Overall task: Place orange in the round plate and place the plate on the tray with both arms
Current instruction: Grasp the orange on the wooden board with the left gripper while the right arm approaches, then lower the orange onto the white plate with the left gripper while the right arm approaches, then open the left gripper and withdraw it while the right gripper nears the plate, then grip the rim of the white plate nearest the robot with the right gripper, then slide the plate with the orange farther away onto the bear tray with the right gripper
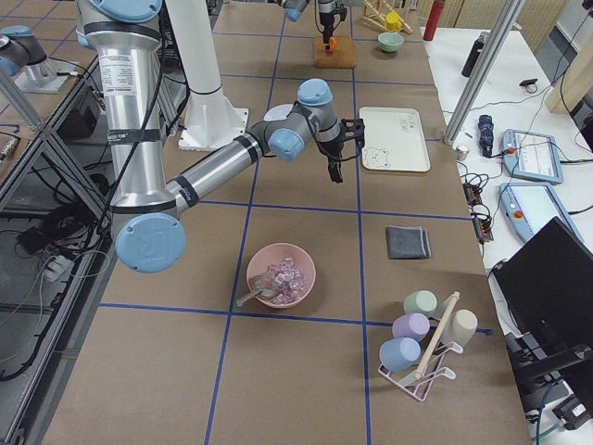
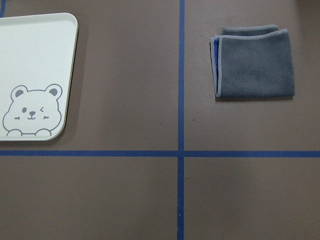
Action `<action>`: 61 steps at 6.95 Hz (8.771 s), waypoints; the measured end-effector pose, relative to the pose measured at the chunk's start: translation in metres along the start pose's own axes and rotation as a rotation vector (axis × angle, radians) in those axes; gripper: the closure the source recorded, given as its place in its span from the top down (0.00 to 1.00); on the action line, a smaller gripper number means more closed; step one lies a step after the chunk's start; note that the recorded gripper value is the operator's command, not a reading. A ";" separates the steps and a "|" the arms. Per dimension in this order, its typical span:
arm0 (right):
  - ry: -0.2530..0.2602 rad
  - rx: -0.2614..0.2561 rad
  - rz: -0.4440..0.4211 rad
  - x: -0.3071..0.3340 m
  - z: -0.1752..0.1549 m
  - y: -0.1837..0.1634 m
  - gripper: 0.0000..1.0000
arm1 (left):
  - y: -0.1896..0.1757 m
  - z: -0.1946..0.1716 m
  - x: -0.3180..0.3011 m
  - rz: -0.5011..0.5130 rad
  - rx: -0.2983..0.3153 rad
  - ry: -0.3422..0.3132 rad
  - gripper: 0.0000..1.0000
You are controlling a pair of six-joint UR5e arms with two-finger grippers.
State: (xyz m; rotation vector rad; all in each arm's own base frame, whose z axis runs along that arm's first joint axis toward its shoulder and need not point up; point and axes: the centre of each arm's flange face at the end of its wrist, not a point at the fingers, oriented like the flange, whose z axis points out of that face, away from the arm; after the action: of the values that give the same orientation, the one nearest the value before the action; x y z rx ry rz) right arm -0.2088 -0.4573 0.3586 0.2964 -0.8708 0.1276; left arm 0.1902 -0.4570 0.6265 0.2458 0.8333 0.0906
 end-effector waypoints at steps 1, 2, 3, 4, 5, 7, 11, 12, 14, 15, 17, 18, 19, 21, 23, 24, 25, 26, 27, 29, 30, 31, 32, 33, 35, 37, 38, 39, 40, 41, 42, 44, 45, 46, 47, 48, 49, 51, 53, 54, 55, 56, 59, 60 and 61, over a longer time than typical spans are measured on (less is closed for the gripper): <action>0.000 0.000 -0.001 0.000 0.001 0.000 1.00 | 0.000 0.000 -0.001 0.000 0.002 -0.003 0.30; 0.001 0.000 -0.002 0.000 0.001 -0.001 1.00 | 0.000 0.000 -0.001 0.001 0.003 -0.002 0.00; 0.002 0.000 -0.002 0.000 0.001 -0.001 1.00 | -0.001 -0.001 0.001 0.002 0.004 0.003 0.00; 0.002 0.000 -0.002 0.000 0.002 -0.001 1.00 | -0.002 -0.006 0.006 0.007 0.005 0.020 0.00; 0.002 -0.001 -0.002 0.000 0.002 -0.001 1.00 | -0.008 -0.022 0.013 0.006 0.009 0.059 0.00; 0.000 -0.002 0.000 -0.002 0.003 -0.001 1.00 | -0.032 -0.065 0.045 -0.052 0.021 0.111 0.00; -0.052 0.035 0.131 -0.060 0.003 0.004 1.00 | -0.082 -0.105 0.208 -0.224 0.018 0.193 0.00; -0.076 0.055 0.184 -0.084 0.001 0.012 1.00 | -0.092 -0.100 0.282 -0.273 0.002 0.189 0.00; -0.115 0.102 0.288 -0.120 -0.004 0.028 1.00 | -0.089 -0.092 0.421 -0.357 -0.032 0.122 0.00; -0.136 0.130 0.322 -0.137 0.001 0.040 1.00 | -0.069 -0.078 0.478 -0.382 -0.041 0.090 0.00; -0.190 0.164 0.363 -0.161 0.010 0.065 1.00 | -0.023 -0.041 0.573 -0.408 -0.056 0.055 0.00; -0.202 0.173 0.377 -0.169 0.014 0.073 1.00 | 0.003 -0.026 0.601 -0.405 -0.071 0.044 0.03; -0.209 0.173 0.384 -0.174 0.016 0.079 1.00 | 0.024 -0.017 0.615 -0.394 -0.077 0.037 0.22; -0.213 0.167 0.383 -0.178 0.018 0.084 1.00 | 0.043 -0.008 0.624 -0.375 -0.090 0.033 0.97; -0.214 0.156 0.376 -0.182 0.021 0.091 1.00 | 0.045 -0.004 0.625 -0.365 -0.086 0.026 0.98; -0.215 0.154 0.371 -0.185 0.022 0.095 1.00 | 0.041 -0.007 0.623 -0.359 -0.071 0.029 0.98; -0.217 0.150 0.367 -0.188 0.023 0.100 1.00 | 0.029 -0.022 0.619 -0.341 -0.051 0.050 0.98; -0.221 0.146 0.372 -0.192 0.026 0.107 1.00 | 0.011 -0.045 0.605 -0.319 -0.031 0.078 0.98; -0.245 0.151 0.391 -0.201 0.029 0.121 1.00 | -0.015 -0.066 0.572 -0.305 -0.025 0.092 0.98; -0.321 0.187 0.466 -0.227 0.042 0.171 0.97 | -0.083 -0.102 0.459 -0.209 -0.026 0.057 0.98; -0.343 0.206 0.513 -0.242 0.049 0.201 0.96 | -0.111 -0.117 0.388 -0.126 -0.034 0.022 0.98; -0.356 0.213 0.557 -0.252 0.055 0.229 0.95 | -0.132 -0.131 0.309 -0.043 -0.044 -0.011 0.98; -0.362 0.216 0.586 -0.259 0.063 0.253 0.93 | -0.144 -0.144 0.229 0.033 -0.056 -0.041 0.98; -0.374 0.215 0.602 -0.262 0.071 0.271 0.91 | -0.150 -0.158 0.154 0.097 -0.072 -0.054 0.98; -0.406 0.206 0.627 -0.262 0.095 0.296 0.81 | -0.139 -0.177 -0.012 0.170 -0.113 -0.069 0.98; -0.413 0.186 0.646 -0.262 0.109 0.310 0.83 | -0.103 -0.198 -0.167 0.155 -0.126 -0.095 0.98; -0.411 0.178 0.653 -0.266 0.115 0.316 0.83 | -0.086 -0.207 -0.213 0.143 -0.128 -0.094 0.98; -0.412 0.170 0.674 -0.275 0.123 0.321 0.83 | -0.069 -0.212 -0.241 0.113 -0.125 -0.073 0.98; -0.411 0.161 0.702 -0.283 0.130 0.324 0.74 | -0.053 -0.215 -0.256 0.082 -0.113 -0.036 0.98; -0.411 0.153 0.727 -0.286 0.134 0.327 0.63 | -0.044 -0.216 -0.262 0.064 -0.105 -0.014 0.98; -0.410 0.145 0.744 -0.288 0.136 0.330 0.64 | -0.039 -0.215 -0.265 0.055 -0.103 -0.005 0.98; -0.399 0.142 0.746 -0.289 0.143 0.333 0.67 | -0.037 -0.216 -0.266 0.051 -0.100 0.000 0.98; -0.392 0.144 0.743 -0.290 0.148 0.335 0.68 | -0.037 -0.216 -0.266 0.051 -0.100 0.000 0.98; -0.390 0.147 0.743 -0.295 0.153 0.335 0.61 | -0.037 -0.216 -0.266 0.051 -0.100 0.001 0.98; -0.389 0.150 0.744 -0.300 0.157 0.334 0.52 | -0.037 -0.216 -0.266 0.052 -0.100 0.001 0.98; -0.387 0.155 0.747 -0.304 0.161 0.333 0.14 | -0.037 -0.216 -0.265 0.052 -0.099 0.001 0.98; -0.387 0.161 0.752 -0.308 0.164 0.331 0.00 | -0.037 -0.217 -0.265 0.053 -0.098 0.000 0.98; -0.396 0.167 0.772 -0.312 0.166 0.325 0.00 | -0.037 -0.217 -0.265 0.054 -0.097 0.000 0.98; -0.478 0.162 0.820 -0.308 0.158 0.309 0.00 | -0.036 -0.217 -0.265 0.053 -0.097 0.000 0.98; -0.520 0.164 0.843 -0.303 0.154 0.300 0.00 | -0.036 -0.217 -0.265 0.051 -0.098 0.000 0.98; -0.559 0.169 0.863 -0.300 0.150 0.290 0.00 | -0.036 -0.217 -0.265 0.048 -0.098 0.001 0.98; -0.596 0.183 0.881 -0.298 0.145 0.281 0.00 | -0.036 -0.217 -0.265 0.046 -0.098 0.000 0.98; -0.656 0.290 0.922 -0.296 0.133 0.246 0.00 | -0.035 -0.220 -0.262 0.032 -0.092 -0.002 0.98; -0.677 0.329 0.940 -0.298 0.127 0.223 0.00 | -0.032 -0.221 -0.258 -0.005 -0.088 -0.006 0.98; -0.699 0.366 0.961 -0.299 0.120 0.192 0.00 | -0.026 -0.226 -0.251 -0.057 -0.078 -0.011 0.98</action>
State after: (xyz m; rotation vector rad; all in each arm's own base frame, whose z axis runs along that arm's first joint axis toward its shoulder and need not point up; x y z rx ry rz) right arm -0.5325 -0.3090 0.2403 0.2400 -1.6374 1.1370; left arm -0.1457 -0.4852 0.6551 0.1490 0.8240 0.0679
